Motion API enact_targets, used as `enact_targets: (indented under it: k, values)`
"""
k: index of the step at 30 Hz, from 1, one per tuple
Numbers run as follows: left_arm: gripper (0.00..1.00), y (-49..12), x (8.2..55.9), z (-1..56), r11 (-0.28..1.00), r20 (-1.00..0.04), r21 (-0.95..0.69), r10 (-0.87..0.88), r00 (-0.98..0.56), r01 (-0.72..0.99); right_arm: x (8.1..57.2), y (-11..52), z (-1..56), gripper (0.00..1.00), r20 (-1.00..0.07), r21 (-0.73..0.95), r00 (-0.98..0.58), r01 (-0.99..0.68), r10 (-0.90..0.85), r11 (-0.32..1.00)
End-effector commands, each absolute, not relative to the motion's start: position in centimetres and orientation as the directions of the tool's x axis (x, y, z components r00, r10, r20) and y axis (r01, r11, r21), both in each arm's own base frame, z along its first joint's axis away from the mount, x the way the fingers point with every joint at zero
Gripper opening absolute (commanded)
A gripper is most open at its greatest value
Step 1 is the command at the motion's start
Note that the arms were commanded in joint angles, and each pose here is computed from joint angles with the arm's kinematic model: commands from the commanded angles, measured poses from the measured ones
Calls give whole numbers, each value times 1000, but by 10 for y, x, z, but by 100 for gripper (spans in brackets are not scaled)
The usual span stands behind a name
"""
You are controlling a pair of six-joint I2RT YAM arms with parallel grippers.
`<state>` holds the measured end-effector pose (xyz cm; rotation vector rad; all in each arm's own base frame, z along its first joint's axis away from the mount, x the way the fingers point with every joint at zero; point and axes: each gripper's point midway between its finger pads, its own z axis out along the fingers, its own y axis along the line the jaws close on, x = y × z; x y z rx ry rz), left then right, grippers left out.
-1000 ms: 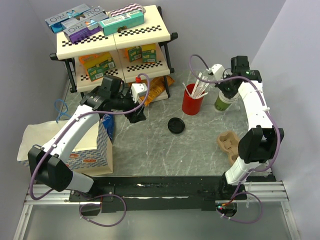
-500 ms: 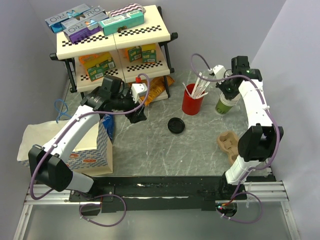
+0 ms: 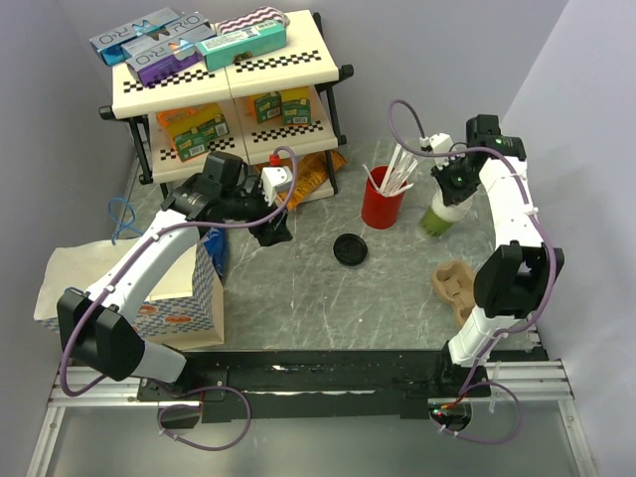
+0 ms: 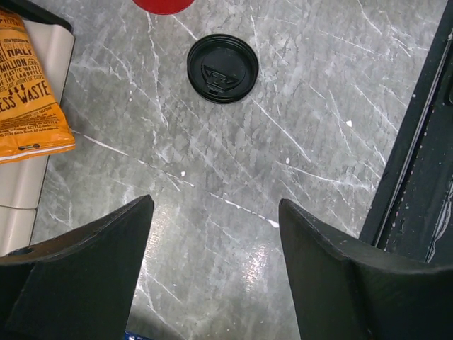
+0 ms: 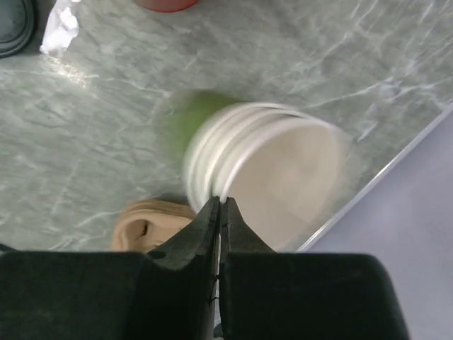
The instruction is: Pack the takeout coffee
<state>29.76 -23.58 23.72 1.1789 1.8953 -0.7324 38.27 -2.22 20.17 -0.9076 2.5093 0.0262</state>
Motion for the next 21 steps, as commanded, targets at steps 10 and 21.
enact_targets:
  k: [10, 21]
  values:
    - [78, -244, 297, 245, 383, -862, -82, 436, -258, 920, 379, -23, 197, 0, -370, -350, -611, -605, -699, 715]
    - [78, -246, 298, 245, 375, -864, -87, 432, -257, 923, 395, -36, 232, 0, -339, -447, -650, -524, -680, 725]
